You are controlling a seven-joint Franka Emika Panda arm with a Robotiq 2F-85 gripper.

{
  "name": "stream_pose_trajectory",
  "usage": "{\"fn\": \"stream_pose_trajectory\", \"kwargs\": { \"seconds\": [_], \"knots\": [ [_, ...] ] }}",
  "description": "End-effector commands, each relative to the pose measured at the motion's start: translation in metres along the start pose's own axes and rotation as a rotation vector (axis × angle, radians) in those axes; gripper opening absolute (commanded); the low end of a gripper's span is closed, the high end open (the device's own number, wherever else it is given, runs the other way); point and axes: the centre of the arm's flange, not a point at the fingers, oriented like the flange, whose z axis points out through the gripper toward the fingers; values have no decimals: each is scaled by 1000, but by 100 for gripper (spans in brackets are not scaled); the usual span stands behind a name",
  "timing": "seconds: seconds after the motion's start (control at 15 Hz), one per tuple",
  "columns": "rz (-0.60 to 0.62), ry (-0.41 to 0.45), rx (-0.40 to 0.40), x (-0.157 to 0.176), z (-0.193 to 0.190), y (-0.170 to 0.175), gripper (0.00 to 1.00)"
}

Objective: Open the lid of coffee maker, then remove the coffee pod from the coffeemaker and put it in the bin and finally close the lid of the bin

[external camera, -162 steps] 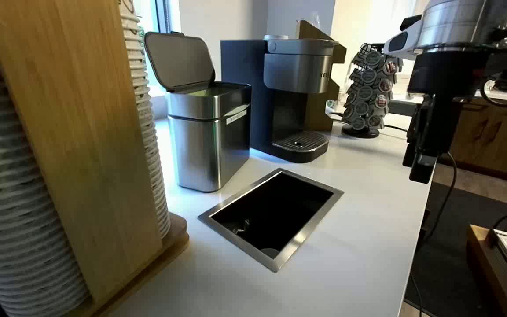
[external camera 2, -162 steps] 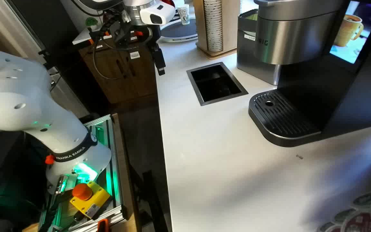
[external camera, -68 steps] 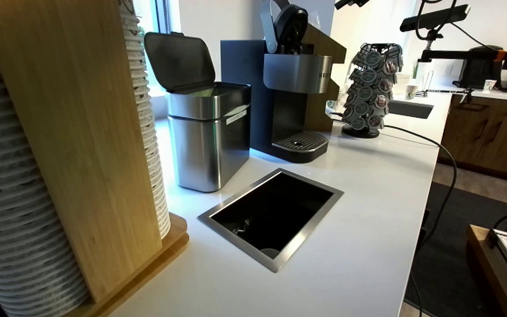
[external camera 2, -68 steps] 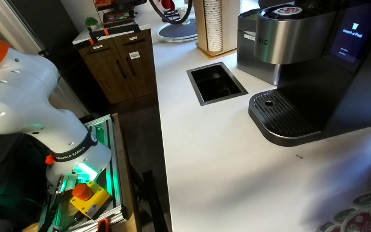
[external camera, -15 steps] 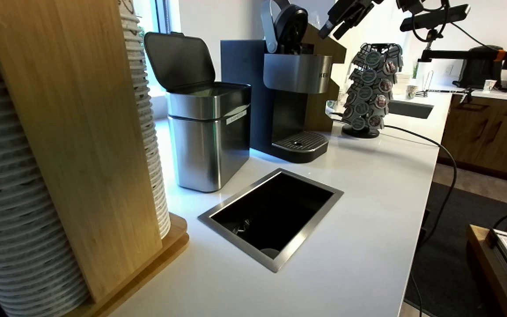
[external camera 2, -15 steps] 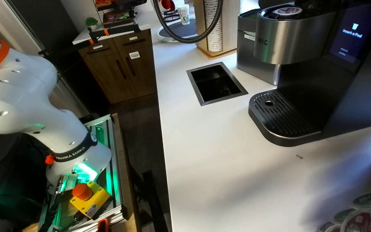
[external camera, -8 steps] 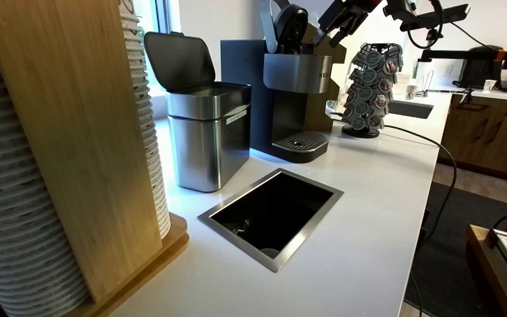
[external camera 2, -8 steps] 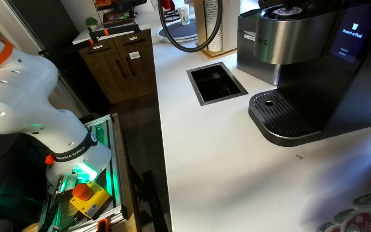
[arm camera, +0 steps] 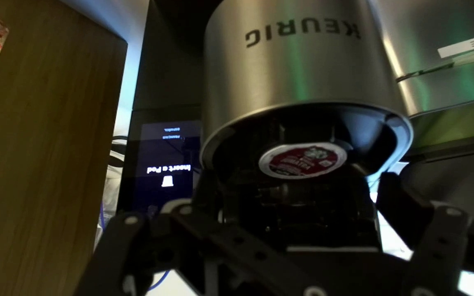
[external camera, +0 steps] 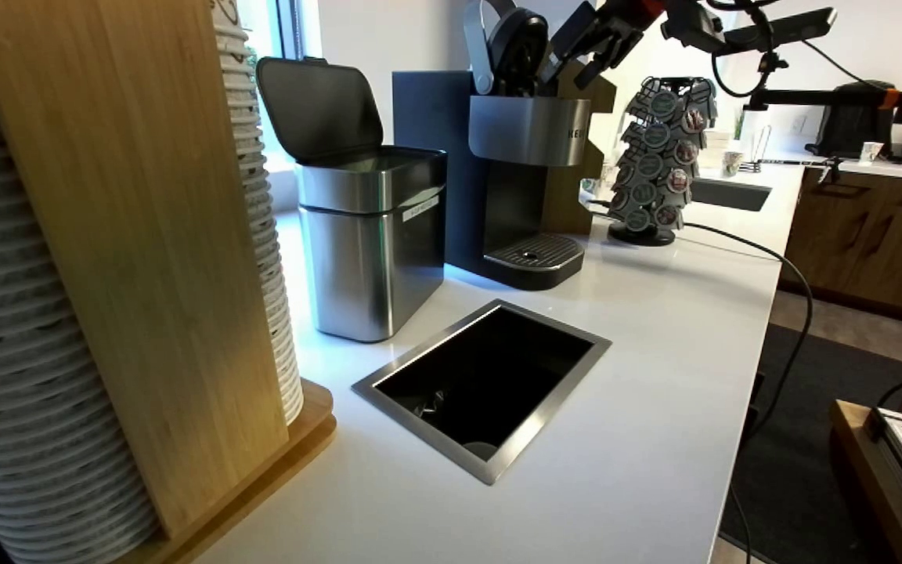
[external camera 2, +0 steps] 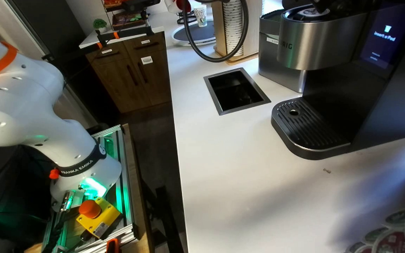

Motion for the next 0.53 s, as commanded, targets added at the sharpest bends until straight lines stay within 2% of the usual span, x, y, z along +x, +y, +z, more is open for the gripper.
{"fn": "stream_pose_trajectory", "kwargs": {
  "seconds": [0.0, 0.33, 0.47],
  "knots": [
    [25, 23, -11, 4, 7, -6, 100],
    [39, 23, -15, 4, 13, -8, 100],
    [42, 21, -19, 4, 15, -8, 88]
  ]
}}
